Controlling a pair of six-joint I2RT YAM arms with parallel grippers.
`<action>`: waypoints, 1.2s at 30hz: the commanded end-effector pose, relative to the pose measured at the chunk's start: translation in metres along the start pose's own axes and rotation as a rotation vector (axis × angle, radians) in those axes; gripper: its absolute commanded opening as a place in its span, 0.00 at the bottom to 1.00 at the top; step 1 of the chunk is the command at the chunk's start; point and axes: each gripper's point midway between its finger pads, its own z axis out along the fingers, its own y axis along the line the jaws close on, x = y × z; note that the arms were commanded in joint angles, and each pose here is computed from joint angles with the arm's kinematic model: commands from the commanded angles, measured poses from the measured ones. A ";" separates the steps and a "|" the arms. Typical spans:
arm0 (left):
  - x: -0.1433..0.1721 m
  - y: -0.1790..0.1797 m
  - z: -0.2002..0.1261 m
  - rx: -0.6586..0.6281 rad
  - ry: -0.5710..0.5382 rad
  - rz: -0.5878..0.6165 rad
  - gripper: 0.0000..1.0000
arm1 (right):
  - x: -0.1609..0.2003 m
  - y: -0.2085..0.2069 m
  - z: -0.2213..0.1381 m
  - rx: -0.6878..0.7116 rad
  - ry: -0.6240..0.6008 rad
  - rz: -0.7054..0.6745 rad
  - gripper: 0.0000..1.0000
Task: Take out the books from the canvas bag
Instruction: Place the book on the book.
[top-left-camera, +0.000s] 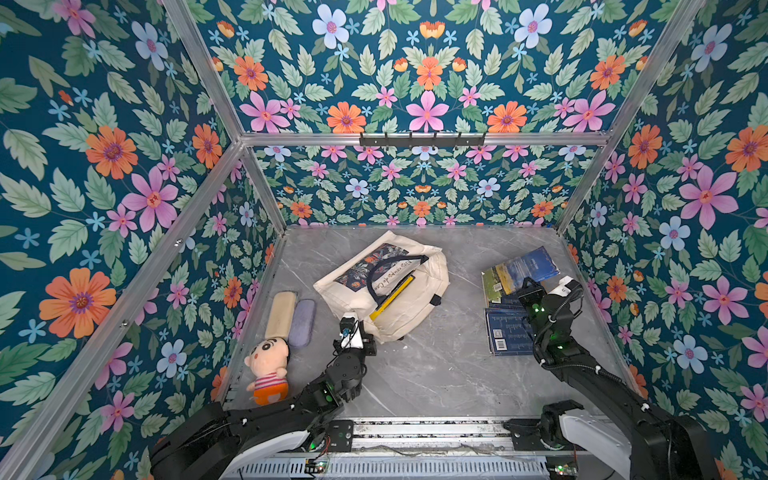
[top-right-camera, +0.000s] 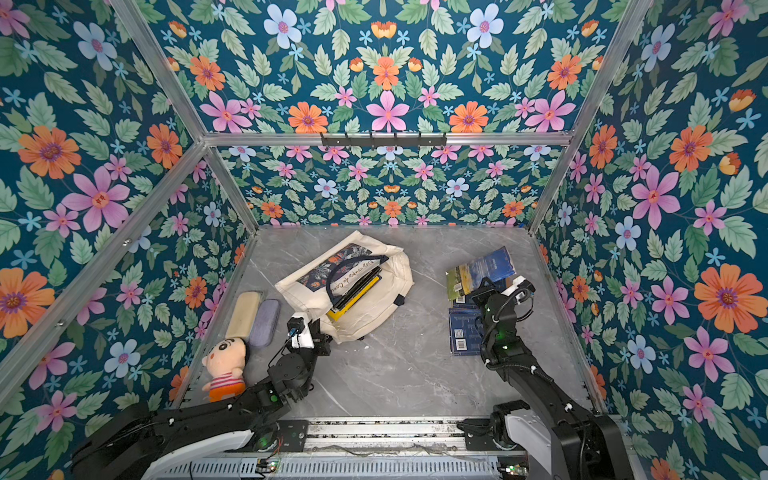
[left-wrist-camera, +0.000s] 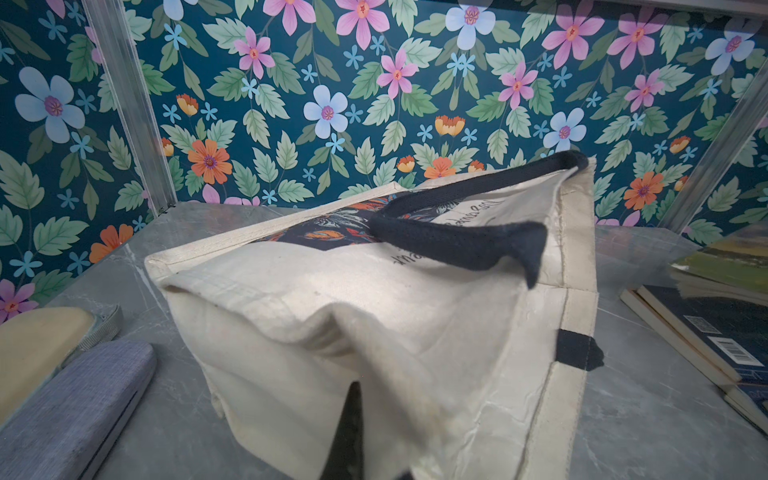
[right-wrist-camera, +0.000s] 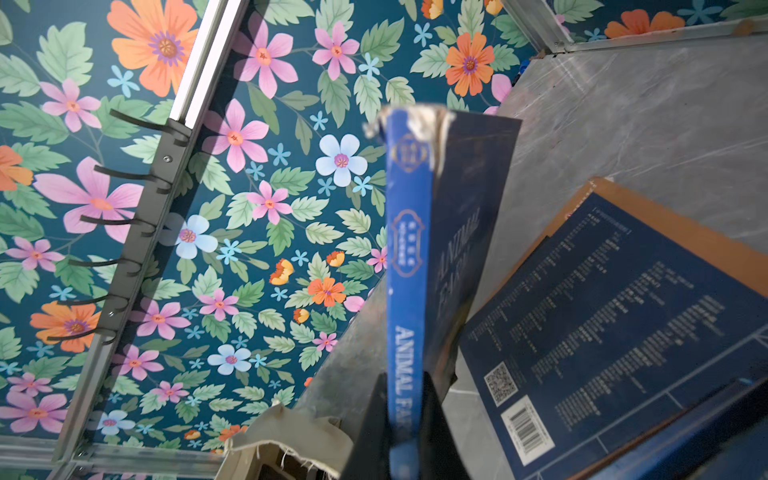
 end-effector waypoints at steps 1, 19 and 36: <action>-0.001 -0.001 0.001 0.003 0.000 -0.001 0.00 | -0.015 0.012 0.005 -0.066 -0.071 0.067 0.00; 0.000 -0.004 0.002 0.009 0.006 0.008 0.00 | 0.023 -0.087 0.020 0.236 -0.049 0.239 0.00; 0.000 -0.006 0.002 0.016 0.008 0.010 0.00 | 0.033 -0.108 0.025 0.366 -0.024 0.334 0.15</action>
